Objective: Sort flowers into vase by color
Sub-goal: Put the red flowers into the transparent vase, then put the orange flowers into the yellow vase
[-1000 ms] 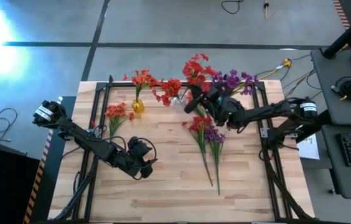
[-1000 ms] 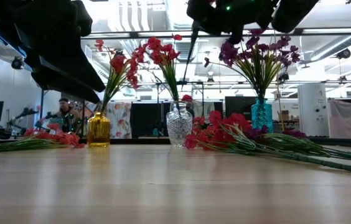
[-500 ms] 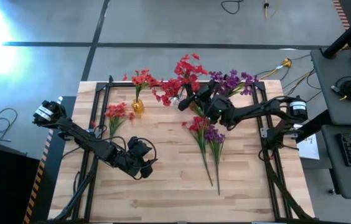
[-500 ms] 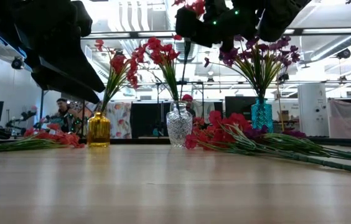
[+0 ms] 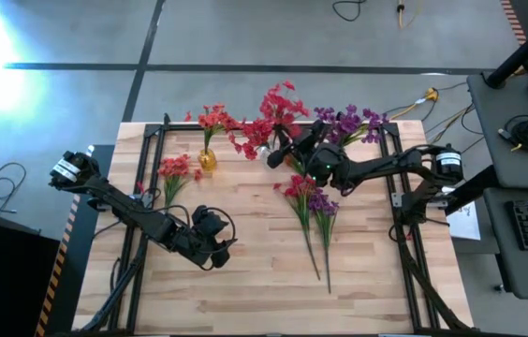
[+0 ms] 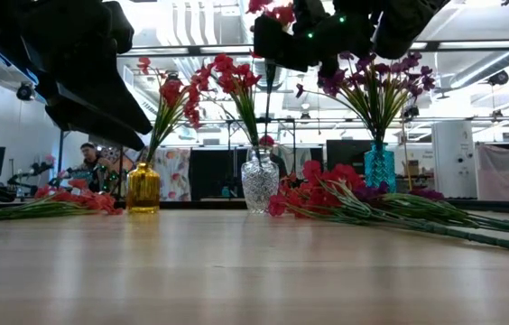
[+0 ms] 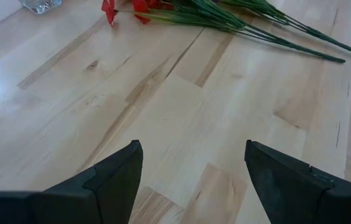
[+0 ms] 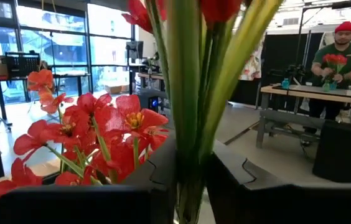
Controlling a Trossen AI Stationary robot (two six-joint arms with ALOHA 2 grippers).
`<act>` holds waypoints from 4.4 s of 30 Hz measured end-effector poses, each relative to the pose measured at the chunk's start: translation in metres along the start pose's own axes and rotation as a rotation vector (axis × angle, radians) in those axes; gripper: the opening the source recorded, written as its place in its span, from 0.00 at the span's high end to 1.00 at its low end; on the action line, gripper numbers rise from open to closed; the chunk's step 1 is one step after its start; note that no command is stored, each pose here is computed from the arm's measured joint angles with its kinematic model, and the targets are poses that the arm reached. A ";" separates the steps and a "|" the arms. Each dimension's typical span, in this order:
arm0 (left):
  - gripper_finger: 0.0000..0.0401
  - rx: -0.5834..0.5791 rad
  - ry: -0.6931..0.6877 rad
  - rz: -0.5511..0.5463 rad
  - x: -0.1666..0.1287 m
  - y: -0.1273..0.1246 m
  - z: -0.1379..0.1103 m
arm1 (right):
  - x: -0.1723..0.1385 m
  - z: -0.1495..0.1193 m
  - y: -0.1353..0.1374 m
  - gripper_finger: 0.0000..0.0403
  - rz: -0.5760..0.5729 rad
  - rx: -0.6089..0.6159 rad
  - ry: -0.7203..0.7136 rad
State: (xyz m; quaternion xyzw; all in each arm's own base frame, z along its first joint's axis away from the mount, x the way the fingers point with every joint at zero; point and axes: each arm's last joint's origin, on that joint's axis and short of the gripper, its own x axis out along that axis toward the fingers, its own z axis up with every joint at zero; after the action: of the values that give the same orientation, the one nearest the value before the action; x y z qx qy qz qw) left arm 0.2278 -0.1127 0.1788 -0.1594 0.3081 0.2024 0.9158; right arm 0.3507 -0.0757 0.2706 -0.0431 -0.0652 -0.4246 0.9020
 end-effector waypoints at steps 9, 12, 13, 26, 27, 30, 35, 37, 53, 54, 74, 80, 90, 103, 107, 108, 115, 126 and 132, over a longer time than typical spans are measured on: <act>0.33 0.000 0.000 0.000 0.000 0.000 0.000 | 0.000 -0.004 0.001 0.67 0.005 -0.026 0.036; 0.33 0.000 0.000 0.000 0.000 0.000 0.000 | 0.000 -0.007 0.001 0.62 0.008 -0.029 0.057; 0.33 0.000 0.000 0.000 0.000 0.000 0.000 | 0.000 -0.008 0.001 0.60 0.009 -0.028 0.062; 0.33 0.000 0.000 0.000 0.000 0.000 0.000 | -0.004 -0.013 -0.001 0.40 0.020 -0.066 0.164; 0.33 0.000 0.000 0.000 0.000 0.000 0.000 | -0.005 -0.013 -0.001 0.38 0.023 -0.066 0.174; 0.33 0.000 0.000 0.000 0.000 0.000 0.000 | -0.010 -0.010 -0.001 0.32 0.036 -0.092 0.206; 0.33 0.000 0.000 0.000 0.000 0.000 0.000 | -0.020 -0.001 0.001 0.24 0.067 -0.113 0.230; 0.33 -0.001 -0.001 0.000 0.000 0.000 0.000 | -0.024 0.002 0.002 0.21 0.079 -0.119 0.235; 0.33 -0.118 0.060 -0.033 0.000 0.000 -0.002 | -0.053 0.033 0.002 0.14 0.155 -0.126 0.239; 0.33 -0.138 0.071 -0.032 0.000 0.000 -0.003 | -0.055 0.035 0.002 0.14 0.159 -0.128 0.241; 0.41 -0.466 0.339 0.498 -0.011 0.047 -0.002 | -0.108 0.082 0.010 0.15 0.334 -0.116 0.146; 0.43 -0.494 0.428 0.660 -0.014 0.066 -0.006 | -0.125 0.091 0.016 0.15 0.399 -0.119 0.119; 0.43 -0.484 0.519 0.832 -0.006 0.104 -0.022 | -0.152 0.101 0.025 0.15 0.505 -0.117 0.086; 0.43 -0.544 0.530 0.888 0.004 0.130 -0.016 | -0.164 0.113 0.031 0.15 0.564 -0.130 0.111; 0.43 -0.568 0.504 0.916 0.007 0.135 -0.013 | -0.166 0.119 0.029 0.15 0.577 -0.127 0.227; 0.43 -0.570 0.500 0.919 0.007 0.136 -0.013 | -0.167 0.120 0.028 0.15 0.575 -0.126 0.267; 0.43 -0.560 0.492 0.926 0.008 0.137 -0.013 | -0.173 0.112 0.020 0.15 0.554 -0.147 0.472; 0.43 -0.549 0.499 0.938 0.009 0.137 -0.014 | -0.178 0.103 0.021 0.15 0.570 -0.093 0.554; 0.43 -0.544 0.506 0.945 0.013 0.137 -0.017 | -0.178 0.103 0.022 0.15 0.594 -0.058 0.575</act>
State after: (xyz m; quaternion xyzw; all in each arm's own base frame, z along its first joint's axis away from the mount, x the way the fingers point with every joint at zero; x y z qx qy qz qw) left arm 0.1645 0.0028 0.1349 -0.2768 0.4911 0.6151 0.5512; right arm 0.2467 0.0877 0.3444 0.0348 0.2169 -0.1425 0.9651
